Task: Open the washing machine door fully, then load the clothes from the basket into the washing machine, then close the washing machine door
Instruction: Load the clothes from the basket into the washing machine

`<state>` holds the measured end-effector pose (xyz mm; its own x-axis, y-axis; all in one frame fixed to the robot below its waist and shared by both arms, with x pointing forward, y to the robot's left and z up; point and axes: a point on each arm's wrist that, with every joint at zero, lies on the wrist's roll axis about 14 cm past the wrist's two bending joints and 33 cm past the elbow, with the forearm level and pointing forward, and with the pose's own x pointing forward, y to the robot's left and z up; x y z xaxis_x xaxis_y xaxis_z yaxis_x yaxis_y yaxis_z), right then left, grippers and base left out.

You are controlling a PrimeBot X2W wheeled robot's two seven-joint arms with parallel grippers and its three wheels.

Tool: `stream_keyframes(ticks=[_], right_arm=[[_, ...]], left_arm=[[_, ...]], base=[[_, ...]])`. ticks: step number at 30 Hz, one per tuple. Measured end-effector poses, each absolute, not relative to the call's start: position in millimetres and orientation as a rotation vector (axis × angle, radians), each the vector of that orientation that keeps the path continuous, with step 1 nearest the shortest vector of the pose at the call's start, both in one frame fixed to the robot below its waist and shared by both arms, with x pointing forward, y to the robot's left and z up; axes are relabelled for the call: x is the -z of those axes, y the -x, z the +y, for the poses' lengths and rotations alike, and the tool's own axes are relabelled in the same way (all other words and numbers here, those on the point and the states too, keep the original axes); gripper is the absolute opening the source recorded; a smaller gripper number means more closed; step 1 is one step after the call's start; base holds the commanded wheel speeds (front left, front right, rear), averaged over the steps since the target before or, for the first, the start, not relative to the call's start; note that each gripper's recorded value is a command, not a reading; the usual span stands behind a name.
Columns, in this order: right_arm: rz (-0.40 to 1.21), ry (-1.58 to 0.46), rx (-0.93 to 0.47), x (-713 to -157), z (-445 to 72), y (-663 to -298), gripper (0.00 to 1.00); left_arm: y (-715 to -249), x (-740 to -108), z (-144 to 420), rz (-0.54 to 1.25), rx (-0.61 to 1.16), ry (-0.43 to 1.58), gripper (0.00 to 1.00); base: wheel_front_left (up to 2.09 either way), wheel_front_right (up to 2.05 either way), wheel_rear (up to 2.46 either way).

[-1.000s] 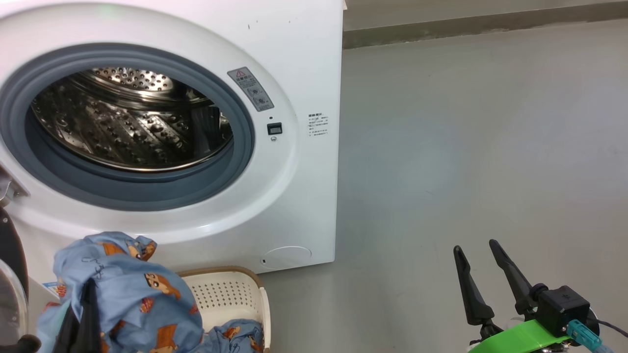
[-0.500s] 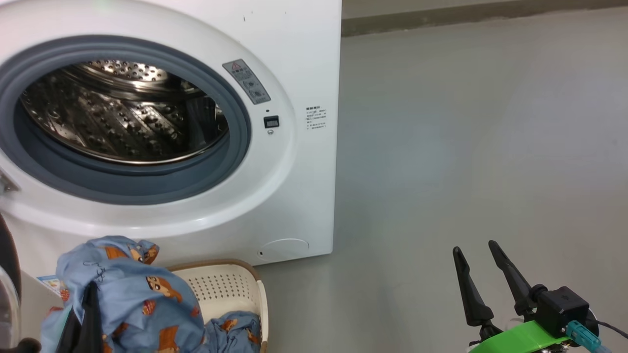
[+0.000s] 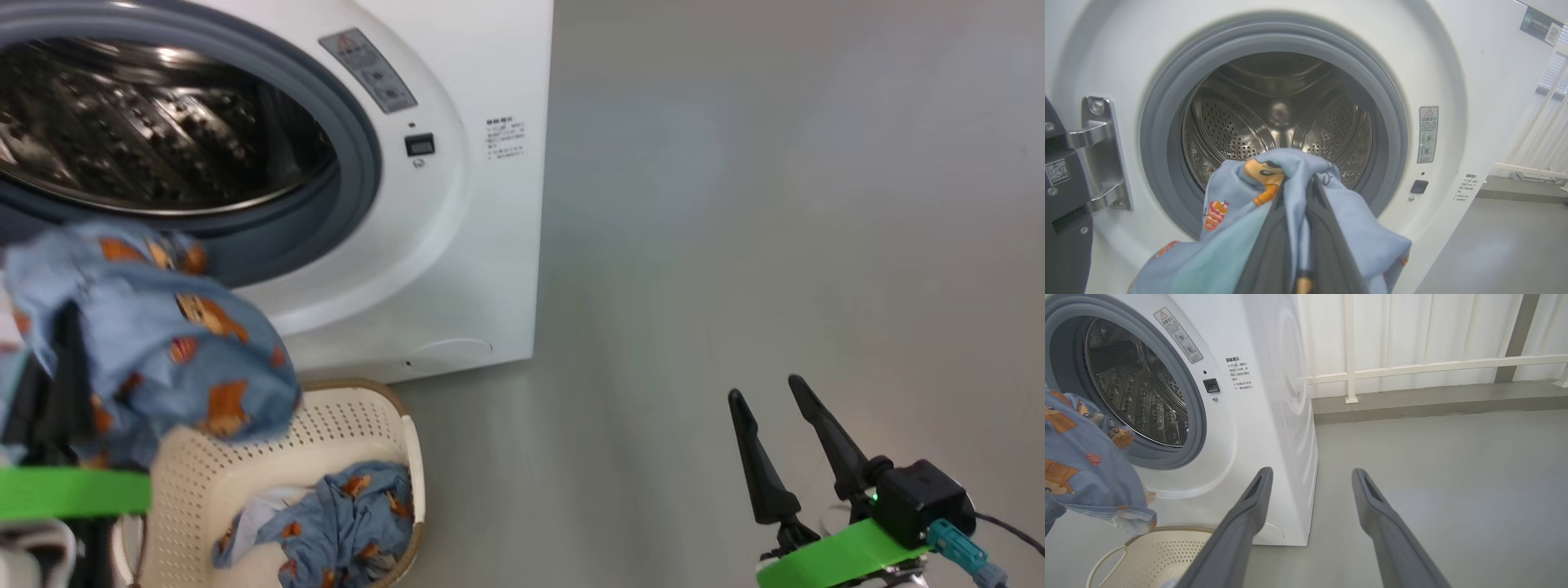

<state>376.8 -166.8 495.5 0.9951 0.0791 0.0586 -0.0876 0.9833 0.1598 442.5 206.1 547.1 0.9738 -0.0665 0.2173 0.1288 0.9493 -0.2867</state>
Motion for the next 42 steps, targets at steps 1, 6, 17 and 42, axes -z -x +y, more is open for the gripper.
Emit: stream_keyframes(ticks=[1, 6, 17, 42], right_arm=[[-0.052, -0.164, -0.086, -495.2, -166.2, -379.6, 1.0], [-0.032, -0.164, -0.077, -487.1, -168.7, -389.1, 1.0], [0.036, -0.172, -0.063, -460.7, -171.1, -402.0, 1.0], [0.228, -0.21, -0.052, -382.8, -167.3, -419.7, 1.0]], left_arm=[[-450.2, -551.4, 206.1, -0.22, 0.108, 0.299, 0.0], [-487.3, -565.6, 202.6, -0.271, 0.136, 0.295, 0.0], [-557.9, -555.9, 199.4, -0.288, 0.139, 0.349, 0.0], [-661.9, -412.6, 157.9, 0.056, 0.304, 0.224, 0.0]], base=[[0.0, 0.0, 0.0], [0.0, 0.0, 0.0], [0.0, 0.0, 0.0], [0.0, 0.0, 0.0]])
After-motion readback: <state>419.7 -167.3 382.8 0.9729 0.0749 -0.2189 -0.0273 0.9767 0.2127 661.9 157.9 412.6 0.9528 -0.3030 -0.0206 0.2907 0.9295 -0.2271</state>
